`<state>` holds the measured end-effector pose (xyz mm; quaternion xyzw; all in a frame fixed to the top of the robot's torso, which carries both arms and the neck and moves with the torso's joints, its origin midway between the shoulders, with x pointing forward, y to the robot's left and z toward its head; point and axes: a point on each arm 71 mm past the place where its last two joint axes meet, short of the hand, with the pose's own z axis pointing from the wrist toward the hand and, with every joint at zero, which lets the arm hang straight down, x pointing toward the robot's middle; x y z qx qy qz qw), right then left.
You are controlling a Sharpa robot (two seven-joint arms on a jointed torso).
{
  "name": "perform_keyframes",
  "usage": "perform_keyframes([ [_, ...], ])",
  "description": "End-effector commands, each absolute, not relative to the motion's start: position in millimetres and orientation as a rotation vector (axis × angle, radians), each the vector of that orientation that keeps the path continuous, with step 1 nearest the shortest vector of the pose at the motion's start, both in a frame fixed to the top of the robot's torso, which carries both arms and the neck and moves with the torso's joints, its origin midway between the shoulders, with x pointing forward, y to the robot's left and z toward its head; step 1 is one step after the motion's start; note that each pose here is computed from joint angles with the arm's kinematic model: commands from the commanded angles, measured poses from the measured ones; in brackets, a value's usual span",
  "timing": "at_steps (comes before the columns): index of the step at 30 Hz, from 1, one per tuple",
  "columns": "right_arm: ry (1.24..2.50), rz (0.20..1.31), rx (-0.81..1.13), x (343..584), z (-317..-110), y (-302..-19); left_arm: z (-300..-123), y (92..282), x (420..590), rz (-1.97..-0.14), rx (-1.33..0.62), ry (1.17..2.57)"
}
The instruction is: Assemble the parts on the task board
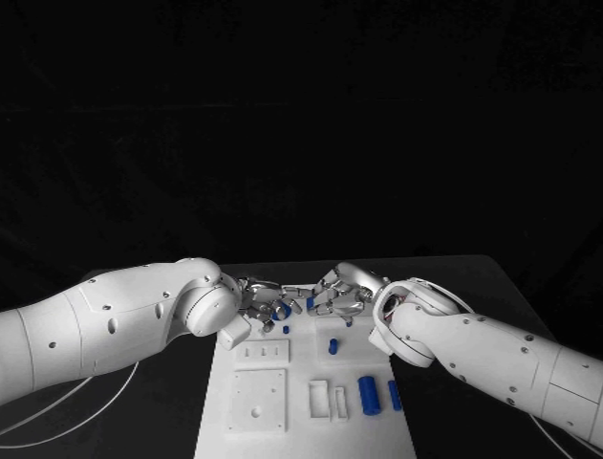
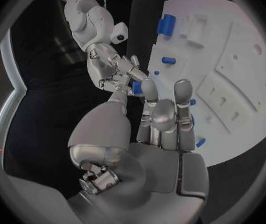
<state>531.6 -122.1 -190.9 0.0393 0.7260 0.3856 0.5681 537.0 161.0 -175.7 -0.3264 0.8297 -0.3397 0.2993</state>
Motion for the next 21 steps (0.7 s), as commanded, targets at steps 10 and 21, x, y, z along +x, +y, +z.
perform_keyframes([
  [10, 1.739, 0.915, 0.05, 527.7, -191.6, -113.9, -173.9, 154.7, 536.1, -0.876, -0.762, 2.233],
  [21, 1.754, 0.914, 0.038, 526.8, -192.4, -111.5, -173.4, 153.3, 536.5, -0.872, -0.746, 2.225],
])
